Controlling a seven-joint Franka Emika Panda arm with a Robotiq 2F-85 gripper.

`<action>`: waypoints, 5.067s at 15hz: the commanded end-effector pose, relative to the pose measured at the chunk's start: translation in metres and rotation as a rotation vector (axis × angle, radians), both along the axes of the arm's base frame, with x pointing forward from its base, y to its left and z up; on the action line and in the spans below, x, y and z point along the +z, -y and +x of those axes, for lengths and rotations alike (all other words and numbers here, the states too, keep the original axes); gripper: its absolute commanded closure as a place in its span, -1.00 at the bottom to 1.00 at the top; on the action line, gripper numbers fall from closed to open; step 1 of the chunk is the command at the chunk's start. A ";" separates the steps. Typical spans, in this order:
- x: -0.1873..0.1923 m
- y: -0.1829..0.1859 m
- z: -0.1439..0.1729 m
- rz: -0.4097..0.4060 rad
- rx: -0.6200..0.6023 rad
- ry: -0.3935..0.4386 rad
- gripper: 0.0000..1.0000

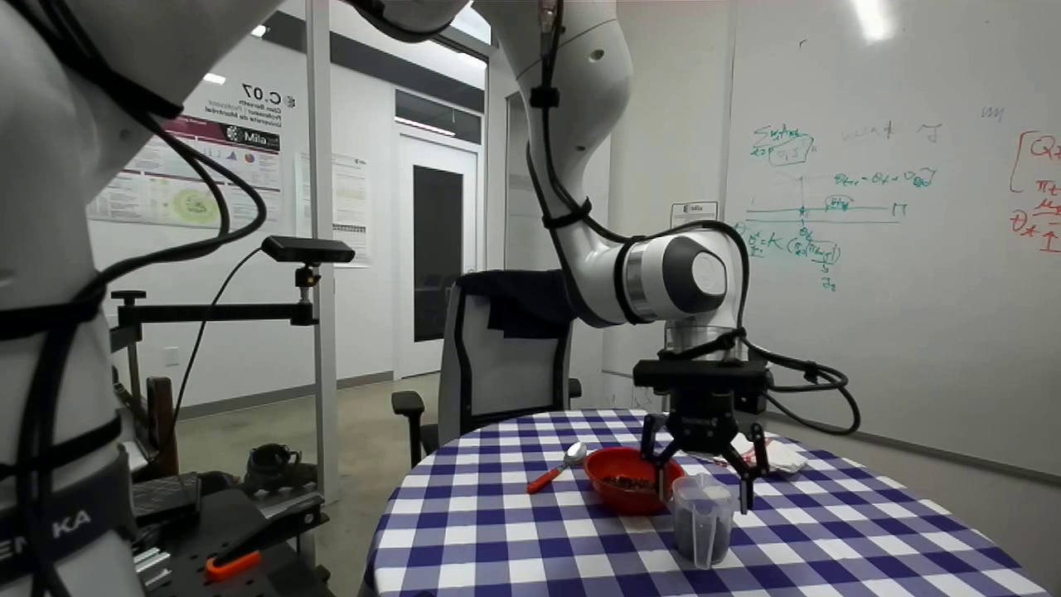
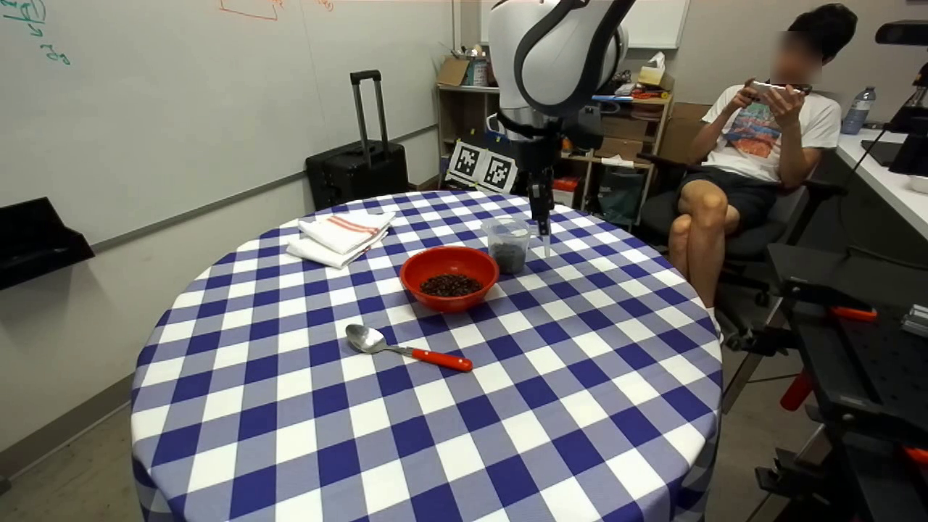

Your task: Pour the contents of the cup into the bowl

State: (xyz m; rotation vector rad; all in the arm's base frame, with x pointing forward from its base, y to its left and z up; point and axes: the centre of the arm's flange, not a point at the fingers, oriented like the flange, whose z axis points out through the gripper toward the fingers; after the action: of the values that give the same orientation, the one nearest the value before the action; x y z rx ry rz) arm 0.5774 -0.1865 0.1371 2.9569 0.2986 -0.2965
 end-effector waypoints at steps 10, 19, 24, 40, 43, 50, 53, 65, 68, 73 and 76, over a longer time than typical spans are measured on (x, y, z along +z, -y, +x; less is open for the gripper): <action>-0.017 0.007 0.027 0.006 0.032 0.013 -0.62; -0.014 0.010 0.021 -0.005 0.050 -0.001 0.36; -0.010 0.007 0.018 -0.005 0.064 -0.009 0.86; 0.065 -0.058 0.037 -0.231 0.416 -0.208 0.86; 0.070 -0.072 0.043 -0.332 0.494 -0.259 0.86; 0.066 -0.116 0.057 -0.530 0.700 -0.341 0.86; 0.061 -0.134 0.059 -0.609 0.769 -0.367 0.86; 0.035 -0.181 0.060 -0.943 0.923 -0.439 0.86; 0.022 -0.189 0.060 -1.013 0.949 -0.475 0.86; 0.002 -0.206 0.057 -1.145 0.987 -0.523 0.86; -0.006 -0.219 0.056 -1.228 1.002 -0.542 0.86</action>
State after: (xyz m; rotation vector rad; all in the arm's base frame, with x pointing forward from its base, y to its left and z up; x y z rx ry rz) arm 0.6260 0.0198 0.1386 1.3572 1.1349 -0.7425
